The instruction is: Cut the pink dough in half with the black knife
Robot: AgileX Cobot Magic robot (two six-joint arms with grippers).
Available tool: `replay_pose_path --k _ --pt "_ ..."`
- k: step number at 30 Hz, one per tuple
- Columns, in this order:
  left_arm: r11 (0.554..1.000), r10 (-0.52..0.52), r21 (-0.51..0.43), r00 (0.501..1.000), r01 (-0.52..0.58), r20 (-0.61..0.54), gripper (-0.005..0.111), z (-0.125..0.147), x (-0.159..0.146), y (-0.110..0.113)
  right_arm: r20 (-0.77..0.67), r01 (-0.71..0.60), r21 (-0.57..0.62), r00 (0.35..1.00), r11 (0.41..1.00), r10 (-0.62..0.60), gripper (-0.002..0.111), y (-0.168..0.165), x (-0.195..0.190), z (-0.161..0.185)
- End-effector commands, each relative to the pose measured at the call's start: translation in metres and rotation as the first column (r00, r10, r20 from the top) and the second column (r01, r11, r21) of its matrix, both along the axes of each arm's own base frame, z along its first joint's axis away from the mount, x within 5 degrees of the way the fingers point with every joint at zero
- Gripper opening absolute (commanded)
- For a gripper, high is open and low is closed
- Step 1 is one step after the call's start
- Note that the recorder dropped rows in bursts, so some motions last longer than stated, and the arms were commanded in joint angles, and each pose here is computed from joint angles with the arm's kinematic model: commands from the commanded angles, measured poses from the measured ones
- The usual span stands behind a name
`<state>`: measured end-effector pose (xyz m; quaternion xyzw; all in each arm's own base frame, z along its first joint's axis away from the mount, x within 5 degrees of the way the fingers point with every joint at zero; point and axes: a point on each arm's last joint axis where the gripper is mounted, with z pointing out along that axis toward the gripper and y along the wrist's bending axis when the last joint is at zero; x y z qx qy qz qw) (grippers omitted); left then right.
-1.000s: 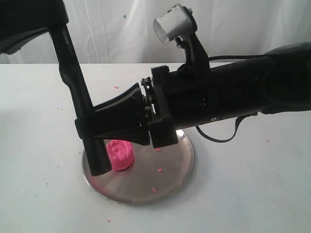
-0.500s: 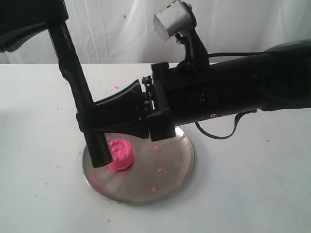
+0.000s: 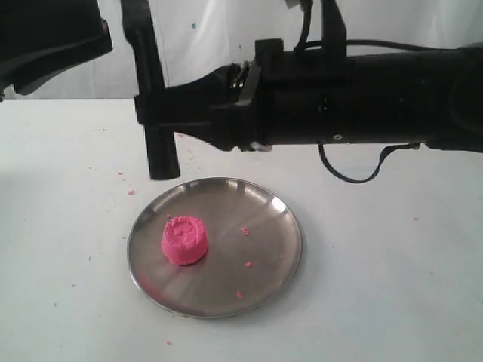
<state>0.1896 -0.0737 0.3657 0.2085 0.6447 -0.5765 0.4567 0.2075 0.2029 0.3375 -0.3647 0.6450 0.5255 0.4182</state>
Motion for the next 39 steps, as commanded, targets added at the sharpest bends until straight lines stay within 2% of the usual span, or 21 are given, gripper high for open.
replay_pose_path --k 1,4,6,8,9,10,11,13,20,22,25,27,30,32,35,39 --pt "0.995 -0.092 0.042 0.996 0.092 -0.005 0.046 -0.002 -0.009 -0.003 0.065 0.271 -0.084 0.962 0.959 -0.266 0.000 -0.025 -0.004 0.025" --pt "0.995 -0.091 0.050 0.996 0.092 -0.006 0.046 -0.002 -0.009 -0.003 0.120 0.360 -0.189 0.932 0.914 -0.343 0.000 -0.039 -0.009 0.027" --pt "0.995 -0.079 0.065 0.997 0.080 -0.010 0.046 -0.004 -0.008 -0.003 0.118 0.368 -0.260 0.930 0.893 -0.349 0.000 -0.045 -0.015 0.026" --pt "0.995 -0.054 0.086 0.998 0.055 -0.017 0.046 -0.006 -0.006 -0.002 0.110 0.358 -0.382 0.933 0.852 -0.343 0.000 -0.051 -0.018 0.022" --pt "0.994 -0.034 0.106 0.999 0.037 -0.036 0.046 -0.008 -0.004 -0.002 0.070 0.359 -0.499 0.924 0.789 -0.376 0.000 -0.057 -0.017 0.018" --pt "0.992 -0.023 0.124 0.999 0.028 -0.044 0.045 -0.010 -0.003 -0.001 0.061 0.347 -0.560 0.923 0.752 -0.381 0.000 -0.060 -0.018 0.017" --pt "0.986 -0.009 0.165 0.999 0.018 -0.053 0.045 -0.014 -0.002 -0.001 0.054 0.317 -0.690 0.919 0.651 -0.391 0.000 -0.067 -0.016 0.011" --pt "0.977 0.033 0.212 0.997 -0.016 -0.077 0.045 -0.019 0.001 0.001 0.025 0.232 -0.792 0.936 0.564 -0.351 0.000 -0.071 -0.016 0.006" --pt "0.968 0.108 0.238 0.989 -0.081 -0.101 0.045 -0.033 0.005 0.004 -0.079 0.048 -0.877 0.967 0.479 -0.242 0.000 -0.045 0.007 -0.033" --pt "0.958 0.153 0.259 0.982 -0.120 -0.109 0.046 -0.042 0.010 0.006 -0.089 0.018 -0.885 0.974 0.466 -0.207 0.000 -0.032 0.009 -0.041" --pt "0.952 0.158 0.286 0.977 -0.111 -0.144 0.045 -0.058 0.016 0.001 -0.076 -0.001 -0.898 0.985 0.440 -0.152 0.000 -0.011 0.014 -0.050" --pt "0.944 0.160 0.314 0.973 -0.102 -0.164 0.039 -0.069 0.023 -0.006 -0.081 -0.013 -0.905 0.987 0.426 -0.141 0.000 0.001 0.020 -0.056" --pt "0.917 0.231 0.365 0.959 -0.159 -0.162 0.014 -0.080 0.035 -0.006 -0.094 -0.020 -0.906 0.983 0.422 -0.155 0.000 0.011 0.029 -0.063" --pt "0.891 0.285 0.398 0.951 -0.218 -0.118 0.000 -0.084 0.042 -0.003 -0.096 -0.021 -0.908 0.982 0.419 -0.160 0.000 0.015 0.035 -0.067" --pt "0.859 0.351 0.430 0.930 -0.276 -0.105 0.000 -0.090 0.050 0.001 -0.113 -0.040 -0.915 0.981 0.401 -0.160 0.000 0.020 0.041 -0.075" --pt "0.862 0.340 0.442 0.930 -0.248 -0.142 0.000 -0.103 0.058 0.000 -0.145 -0.075 -0.924 0.976 0.374 -0.161 0.000 0.027 0.049 -0.088"
